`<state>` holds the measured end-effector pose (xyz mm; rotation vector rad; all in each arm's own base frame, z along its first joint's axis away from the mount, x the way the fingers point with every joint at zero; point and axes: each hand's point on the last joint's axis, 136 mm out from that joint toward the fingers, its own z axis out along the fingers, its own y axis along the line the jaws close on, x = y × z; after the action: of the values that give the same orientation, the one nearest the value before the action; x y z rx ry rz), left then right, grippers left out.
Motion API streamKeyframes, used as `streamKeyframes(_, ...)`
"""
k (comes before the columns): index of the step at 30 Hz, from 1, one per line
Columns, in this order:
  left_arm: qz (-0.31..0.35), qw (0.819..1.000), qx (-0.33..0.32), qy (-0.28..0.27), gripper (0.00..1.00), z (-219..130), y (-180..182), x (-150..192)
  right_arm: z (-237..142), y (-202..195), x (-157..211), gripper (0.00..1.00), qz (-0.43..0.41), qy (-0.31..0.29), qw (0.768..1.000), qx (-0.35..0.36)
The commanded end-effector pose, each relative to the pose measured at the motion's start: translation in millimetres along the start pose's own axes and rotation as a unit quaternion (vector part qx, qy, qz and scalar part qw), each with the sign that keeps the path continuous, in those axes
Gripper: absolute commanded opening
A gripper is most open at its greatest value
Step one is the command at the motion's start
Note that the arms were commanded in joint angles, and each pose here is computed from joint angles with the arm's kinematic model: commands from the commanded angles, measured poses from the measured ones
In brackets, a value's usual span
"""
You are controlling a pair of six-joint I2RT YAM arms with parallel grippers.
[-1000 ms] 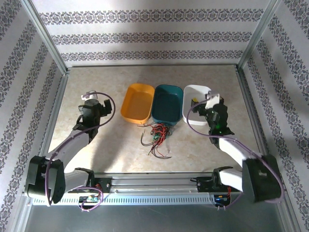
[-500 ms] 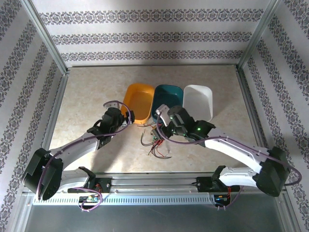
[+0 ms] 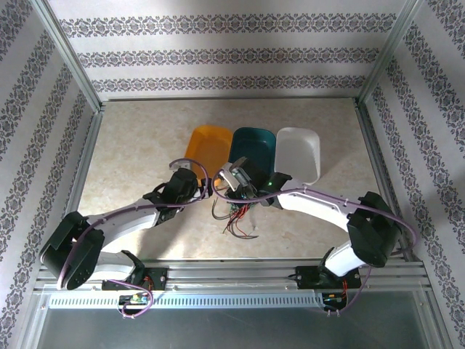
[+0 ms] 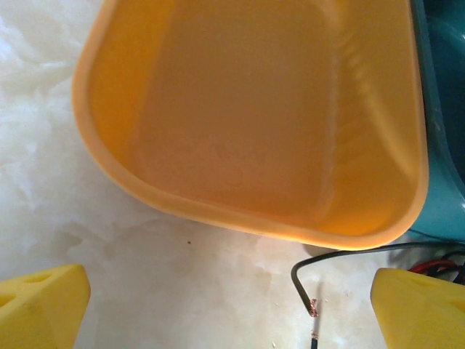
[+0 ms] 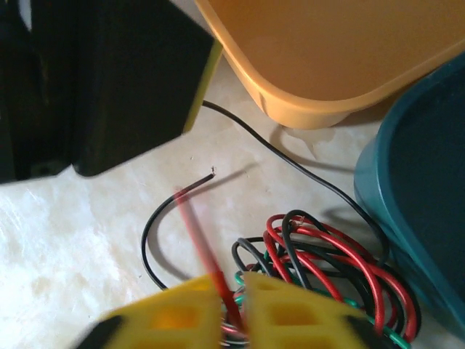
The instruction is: Untangle the cables
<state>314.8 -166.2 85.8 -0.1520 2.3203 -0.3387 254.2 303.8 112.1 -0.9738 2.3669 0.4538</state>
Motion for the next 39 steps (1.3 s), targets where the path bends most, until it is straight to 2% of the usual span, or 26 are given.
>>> streamKeyframes(1,0.032,0.999,0.014,0.011,0.99,0,-13,0,-9,-1,-20,0.0,0.024,-0.033,0.999,-0.02)
streamKeyframes(7,0.095,0.99,0.092,0.039,0.99,1,-48,5,-55,-4,-38,0.0,0.038,-0.103,0.993,-0.045)
streamKeyframes(12,0.139,0.972,0.18,0.058,0.99,-9,-82,10,-101,-10,-51,0.0,0.071,-0.17,0.979,-0.087)
streamKeyframes(17,0.154,0.954,0.25,0.067,0.99,-25,-108,10,-118,-26,-55,0.0,0.114,-0.197,0.969,-0.1)
streamKeyframes(23,0.184,0.938,0.278,0.094,0.99,-32,-119,20,-137,-36,-71,0.0,0.145,-0.244,0.952,-0.111)
streamKeyframes(35,0.197,0.928,0.291,0.126,0.99,10,-147,44,-214,-69,-116,0.0,0.221,-0.377,0.891,-0.125)
streamKeyframes(37,0.197,0.927,0.293,0.127,0.9,16,-150,44,-218,-71,-119,0.0,0.232,-0.383,0.885,-0.126)
streamKeyframes(39,0.195,0.927,0.295,0.127,0.73,22,-155,44,-221,-72,-121,0.0,0.238,-0.386,0.882,-0.127)
